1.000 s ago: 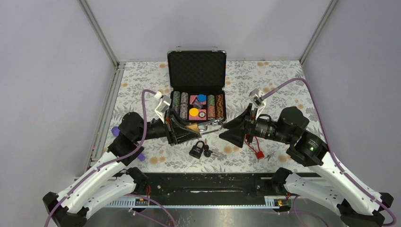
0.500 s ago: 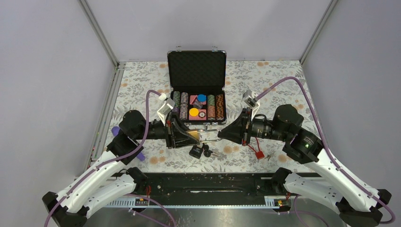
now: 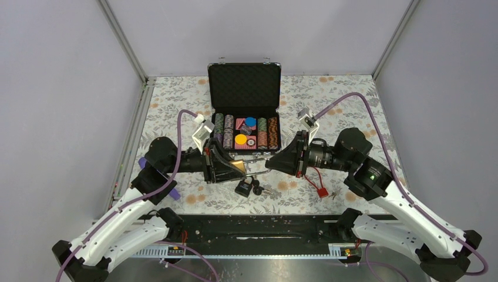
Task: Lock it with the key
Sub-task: Lock the lock.
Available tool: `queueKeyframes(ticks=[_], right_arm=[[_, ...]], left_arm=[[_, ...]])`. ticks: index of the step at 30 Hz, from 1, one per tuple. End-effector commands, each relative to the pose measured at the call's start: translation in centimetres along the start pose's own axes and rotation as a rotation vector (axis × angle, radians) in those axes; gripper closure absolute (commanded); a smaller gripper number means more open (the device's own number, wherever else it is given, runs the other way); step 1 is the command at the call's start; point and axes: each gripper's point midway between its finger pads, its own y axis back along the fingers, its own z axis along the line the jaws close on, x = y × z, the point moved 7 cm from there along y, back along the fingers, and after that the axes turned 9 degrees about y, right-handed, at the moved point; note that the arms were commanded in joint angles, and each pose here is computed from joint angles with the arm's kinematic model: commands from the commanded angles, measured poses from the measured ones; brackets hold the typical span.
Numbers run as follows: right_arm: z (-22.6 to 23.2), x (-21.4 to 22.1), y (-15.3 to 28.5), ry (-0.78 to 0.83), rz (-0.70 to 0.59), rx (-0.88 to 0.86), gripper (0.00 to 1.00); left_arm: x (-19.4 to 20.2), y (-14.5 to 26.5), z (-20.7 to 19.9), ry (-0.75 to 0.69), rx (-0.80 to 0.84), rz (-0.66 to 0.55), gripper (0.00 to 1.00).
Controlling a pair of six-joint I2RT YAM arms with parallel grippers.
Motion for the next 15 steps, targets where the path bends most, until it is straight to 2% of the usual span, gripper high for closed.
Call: queueKeyframes(ticks=[1, 8, 15], right_arm=[[-0.6, 0.1, -2.5, -0.039, -0.014, -0.046, 1.0], [-0.2, 1.9, -4.6, -0.05, 0.066, -0.081, 1.0], [-0.3, 6.0, -5.8, -0.08, 0.202, -0.129, 1.0]], left_arm=[[-1.9, -0.9, -1.4, -0.081, 0.064, -0.068, 1.0], [-2.9, -2.2, 0.5, -0.011, -0.026, -0.092, 1.0], [-4.6, -2.2, 0.5, -0.045, -0.11, -0.159, 1.0]])
